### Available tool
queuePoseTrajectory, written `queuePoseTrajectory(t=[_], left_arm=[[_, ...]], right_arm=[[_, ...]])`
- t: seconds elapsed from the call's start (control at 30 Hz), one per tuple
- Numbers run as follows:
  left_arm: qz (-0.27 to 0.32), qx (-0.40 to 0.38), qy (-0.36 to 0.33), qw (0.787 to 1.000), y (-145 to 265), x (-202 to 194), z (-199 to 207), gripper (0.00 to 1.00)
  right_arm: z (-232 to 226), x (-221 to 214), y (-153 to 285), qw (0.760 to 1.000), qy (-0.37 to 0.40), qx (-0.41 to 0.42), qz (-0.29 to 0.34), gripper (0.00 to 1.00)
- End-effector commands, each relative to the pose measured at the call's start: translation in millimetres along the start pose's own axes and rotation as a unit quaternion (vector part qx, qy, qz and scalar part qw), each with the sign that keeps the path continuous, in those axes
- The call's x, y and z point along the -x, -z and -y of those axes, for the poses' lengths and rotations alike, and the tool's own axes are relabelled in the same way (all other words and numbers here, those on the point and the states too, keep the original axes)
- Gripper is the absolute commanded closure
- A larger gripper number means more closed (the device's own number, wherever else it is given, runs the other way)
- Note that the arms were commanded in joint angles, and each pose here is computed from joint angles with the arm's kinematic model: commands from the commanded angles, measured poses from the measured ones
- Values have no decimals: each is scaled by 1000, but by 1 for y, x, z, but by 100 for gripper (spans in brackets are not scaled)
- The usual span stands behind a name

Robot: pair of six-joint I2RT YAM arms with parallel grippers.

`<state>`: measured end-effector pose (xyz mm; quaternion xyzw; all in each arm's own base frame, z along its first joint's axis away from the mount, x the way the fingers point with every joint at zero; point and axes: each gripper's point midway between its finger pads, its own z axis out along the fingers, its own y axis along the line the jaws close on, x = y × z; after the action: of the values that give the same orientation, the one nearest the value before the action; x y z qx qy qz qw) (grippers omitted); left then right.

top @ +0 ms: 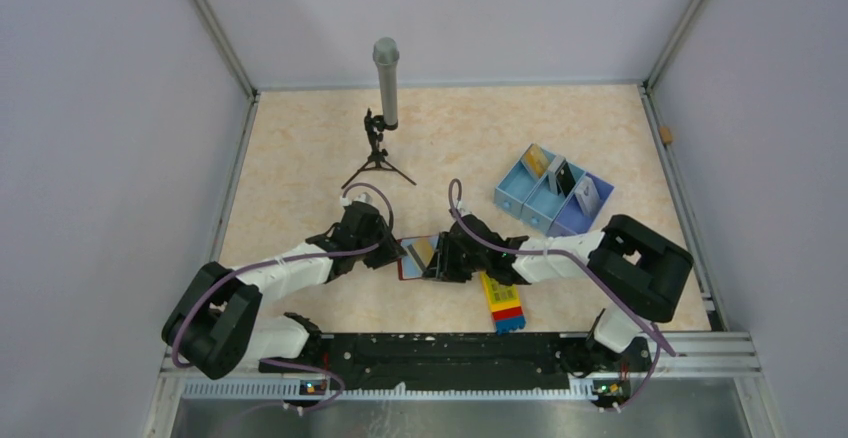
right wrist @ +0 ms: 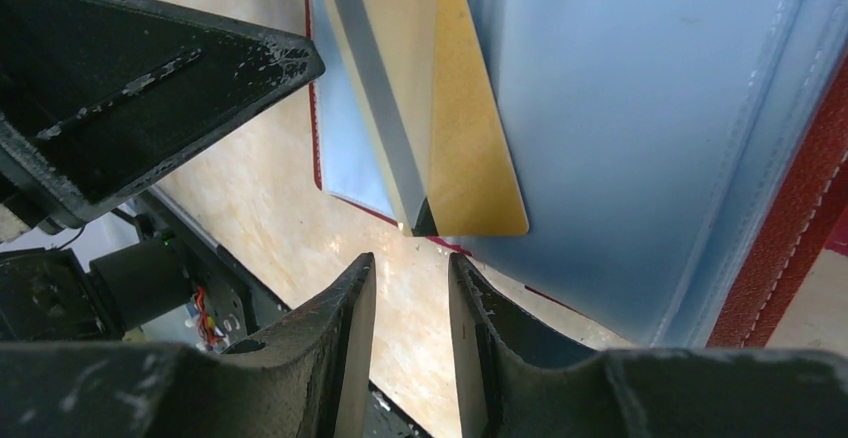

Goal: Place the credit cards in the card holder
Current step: Insert the credit card into the card holder.

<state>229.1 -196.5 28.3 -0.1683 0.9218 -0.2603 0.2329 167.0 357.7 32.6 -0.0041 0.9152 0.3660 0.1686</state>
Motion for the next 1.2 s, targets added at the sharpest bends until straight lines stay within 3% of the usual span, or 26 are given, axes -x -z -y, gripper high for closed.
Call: queuePoseTrajectory(t=[0.0, 0.63, 1.17], left_arm=[[1, -9, 3, 1000, -1, 0, 3, 67], [-14, -10, 18, 1000, -1, -13, -7, 74], [-7, -10, 16, 1000, 2, -12, -7, 75]], right_arm=[[-14, 10, -8, 1000, 4, 16, 22, 68], [-29, 35, -18, 997, 9, 26, 71, 79], [-43, 39, -26, 997, 10, 42, 65, 81]])
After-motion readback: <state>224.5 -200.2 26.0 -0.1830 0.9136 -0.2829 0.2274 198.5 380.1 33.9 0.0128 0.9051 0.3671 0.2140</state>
